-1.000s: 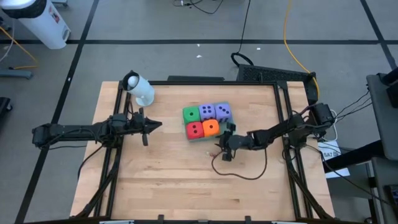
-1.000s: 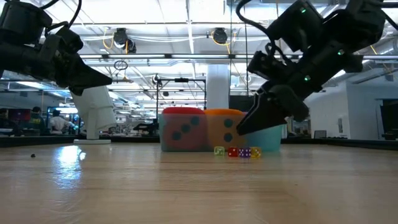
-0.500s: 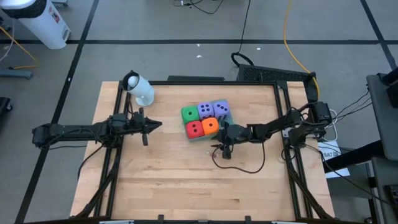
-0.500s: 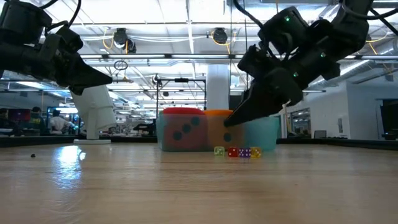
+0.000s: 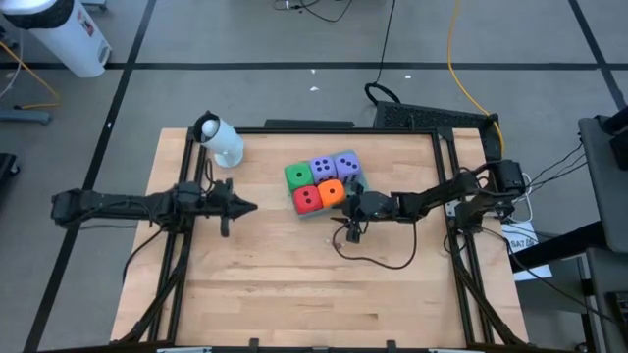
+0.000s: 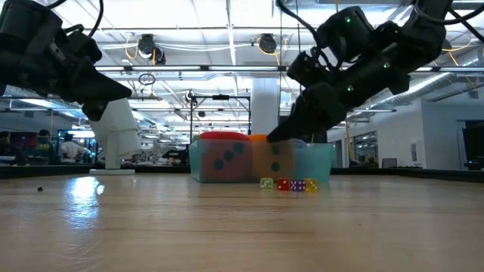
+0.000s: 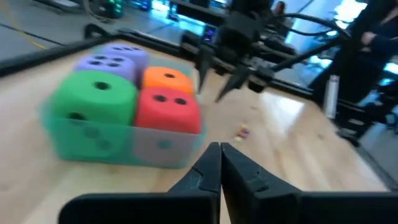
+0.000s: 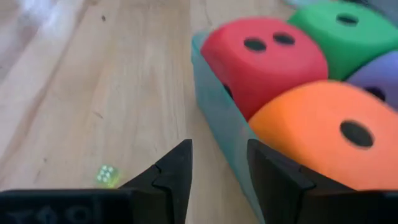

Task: Pick & Place Dice
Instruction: Adjust the blue bin, then put the small yellow dice into the blue bin

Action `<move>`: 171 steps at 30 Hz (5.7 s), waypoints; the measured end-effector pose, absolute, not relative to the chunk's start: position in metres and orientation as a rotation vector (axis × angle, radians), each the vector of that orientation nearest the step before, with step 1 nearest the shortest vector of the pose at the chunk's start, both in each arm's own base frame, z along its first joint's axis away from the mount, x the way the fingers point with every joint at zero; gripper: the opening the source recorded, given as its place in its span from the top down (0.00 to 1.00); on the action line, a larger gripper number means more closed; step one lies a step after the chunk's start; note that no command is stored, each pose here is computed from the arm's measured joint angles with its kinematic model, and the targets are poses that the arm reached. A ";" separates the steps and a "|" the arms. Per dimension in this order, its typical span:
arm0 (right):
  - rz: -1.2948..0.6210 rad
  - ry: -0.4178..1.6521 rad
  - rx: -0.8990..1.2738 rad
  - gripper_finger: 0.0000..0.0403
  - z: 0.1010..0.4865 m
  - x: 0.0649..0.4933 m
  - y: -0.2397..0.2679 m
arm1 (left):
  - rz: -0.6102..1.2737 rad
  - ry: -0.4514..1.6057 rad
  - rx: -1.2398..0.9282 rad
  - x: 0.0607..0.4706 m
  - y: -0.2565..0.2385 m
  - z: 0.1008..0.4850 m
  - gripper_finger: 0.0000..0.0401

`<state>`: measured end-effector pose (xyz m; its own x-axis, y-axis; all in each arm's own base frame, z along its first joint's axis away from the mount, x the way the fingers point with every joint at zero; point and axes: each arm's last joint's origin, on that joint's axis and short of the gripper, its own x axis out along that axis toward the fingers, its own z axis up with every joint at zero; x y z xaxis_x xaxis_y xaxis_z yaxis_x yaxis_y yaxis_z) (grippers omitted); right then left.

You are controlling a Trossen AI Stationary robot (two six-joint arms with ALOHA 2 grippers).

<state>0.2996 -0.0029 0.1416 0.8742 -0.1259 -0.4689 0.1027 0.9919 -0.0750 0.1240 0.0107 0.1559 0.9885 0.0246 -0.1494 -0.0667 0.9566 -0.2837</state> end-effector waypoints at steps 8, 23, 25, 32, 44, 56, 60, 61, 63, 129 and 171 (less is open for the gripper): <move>-0.069 0.496 -0.060 0.77 0.167 0.285 0.011 | 0.014 0.183 -0.322 0.140 -0.016 0.158 0.99; -0.027 0.374 0.037 0.99 0.191 0.235 0.013 | 0.088 0.399 -0.256 0.236 -0.053 0.155 1.00; -0.026 0.368 0.038 0.99 0.193 0.233 0.013 | 0.112 0.440 -0.277 0.249 -0.049 0.147 1.00; -0.032 0.427 0.049 1.00 0.188 0.230 0.013 | 0.141 0.477 -0.346 0.280 -0.030 0.126 1.00; -0.024 0.416 0.097 1.00 0.189 0.230 0.023 | 0.255 0.468 -0.380 0.297 0.004 0.118 1.00; 0.033 0.386 0.070 0.84 0.170 0.242 0.062 | 0.028 0.390 -0.190 0.288 -0.003 0.148 1.00; 0.072 0.455 0.032 0.73 0.149 0.245 0.075 | 0.001 0.268 -0.074 0.261 -0.009 0.177 1.00; 0.078 0.466 0.012 0.70 0.146 0.246 0.076 | -0.004 0.239 -0.057 0.253 -0.009 0.183 1.00; 0.088 0.489 -0.025 0.66 0.140 0.247 0.078 | -0.016 0.191 -0.024 0.236 -0.008 0.191 1.00; 0.106 0.571 -0.024 0.87 0.107 0.261 0.055 | -0.083 0.028 -0.031 0.153 -0.010 0.190 0.99; 0.064 0.721 0.034 0.58 0.099 0.252 0.053 | -0.083 0.020 -0.039 0.153 -0.010 0.191 0.99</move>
<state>0.2518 0.0529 0.0991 0.7493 0.0707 -0.6584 -0.0471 0.9975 0.0536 0.1533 -0.0096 0.1906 0.9963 -0.0834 -0.0185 0.0826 0.9958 -0.0403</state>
